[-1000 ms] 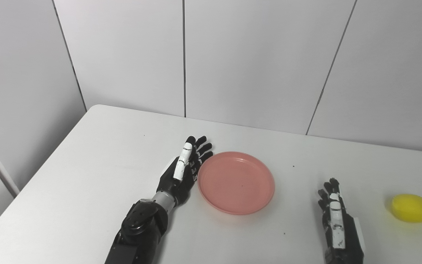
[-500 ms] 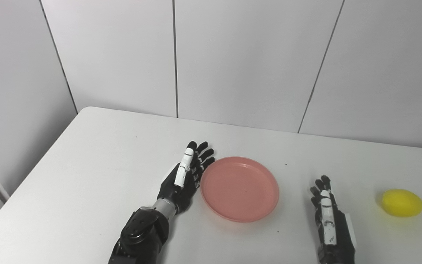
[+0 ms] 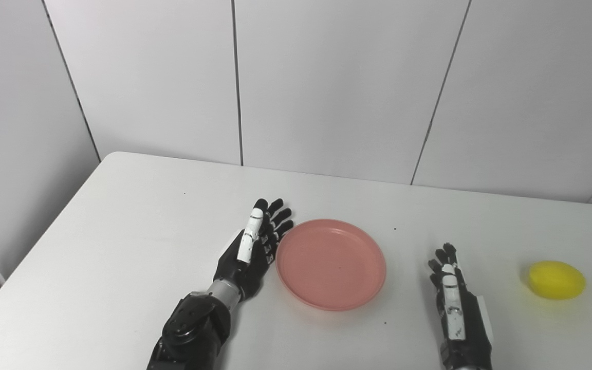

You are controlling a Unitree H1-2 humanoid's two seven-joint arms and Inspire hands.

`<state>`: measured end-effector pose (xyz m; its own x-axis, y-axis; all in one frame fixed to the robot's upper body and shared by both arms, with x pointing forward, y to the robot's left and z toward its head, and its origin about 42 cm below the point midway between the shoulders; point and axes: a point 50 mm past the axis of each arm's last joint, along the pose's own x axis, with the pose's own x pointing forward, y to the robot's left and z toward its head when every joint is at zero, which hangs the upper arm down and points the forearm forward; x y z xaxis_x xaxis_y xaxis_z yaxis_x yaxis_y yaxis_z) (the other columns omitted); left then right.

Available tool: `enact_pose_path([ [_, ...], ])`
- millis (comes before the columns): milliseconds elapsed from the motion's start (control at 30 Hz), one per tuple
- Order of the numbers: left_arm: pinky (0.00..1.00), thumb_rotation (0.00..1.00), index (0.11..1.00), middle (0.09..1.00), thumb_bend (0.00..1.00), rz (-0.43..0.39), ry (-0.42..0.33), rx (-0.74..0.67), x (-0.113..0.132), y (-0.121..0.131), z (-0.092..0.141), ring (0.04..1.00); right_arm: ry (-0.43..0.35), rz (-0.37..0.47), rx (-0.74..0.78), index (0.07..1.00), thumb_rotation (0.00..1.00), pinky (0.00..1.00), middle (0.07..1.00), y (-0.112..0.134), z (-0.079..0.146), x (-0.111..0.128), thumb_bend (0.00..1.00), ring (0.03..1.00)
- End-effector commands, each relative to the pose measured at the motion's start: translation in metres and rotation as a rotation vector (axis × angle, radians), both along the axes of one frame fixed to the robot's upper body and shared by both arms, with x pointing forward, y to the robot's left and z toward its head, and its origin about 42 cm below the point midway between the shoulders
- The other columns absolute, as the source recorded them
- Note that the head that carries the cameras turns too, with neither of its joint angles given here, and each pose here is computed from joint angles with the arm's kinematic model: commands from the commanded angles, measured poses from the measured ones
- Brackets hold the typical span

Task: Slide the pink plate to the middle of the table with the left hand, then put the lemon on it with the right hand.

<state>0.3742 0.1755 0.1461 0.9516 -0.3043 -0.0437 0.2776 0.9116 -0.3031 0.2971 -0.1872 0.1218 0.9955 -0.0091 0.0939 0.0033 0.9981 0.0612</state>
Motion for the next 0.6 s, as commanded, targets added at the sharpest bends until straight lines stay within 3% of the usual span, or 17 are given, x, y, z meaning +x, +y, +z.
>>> enact_pose_path([
  [0, 1.0, 1.0, 0.96, 0.967, 0.56, 0.008, -0.025, 0.002, 0.005, 0.002, 0.004, 0.967, -0.034, 0.012, 0.001, 0.981, 1.0, 0.99, 0.967, 0.004, 0.011, 0.003, 0.28, 0.948],
  [567, 0.99, 1.0, 0.958, 0.968, 0.56, 0.028, -0.037, 0.008, 0.011, 0.007, -0.001, 0.968, -0.161, 0.016, -0.049, 0.968, 1.0, 0.95, 0.957, -0.009, 0.053, 0.012, 0.36, 0.938],
])
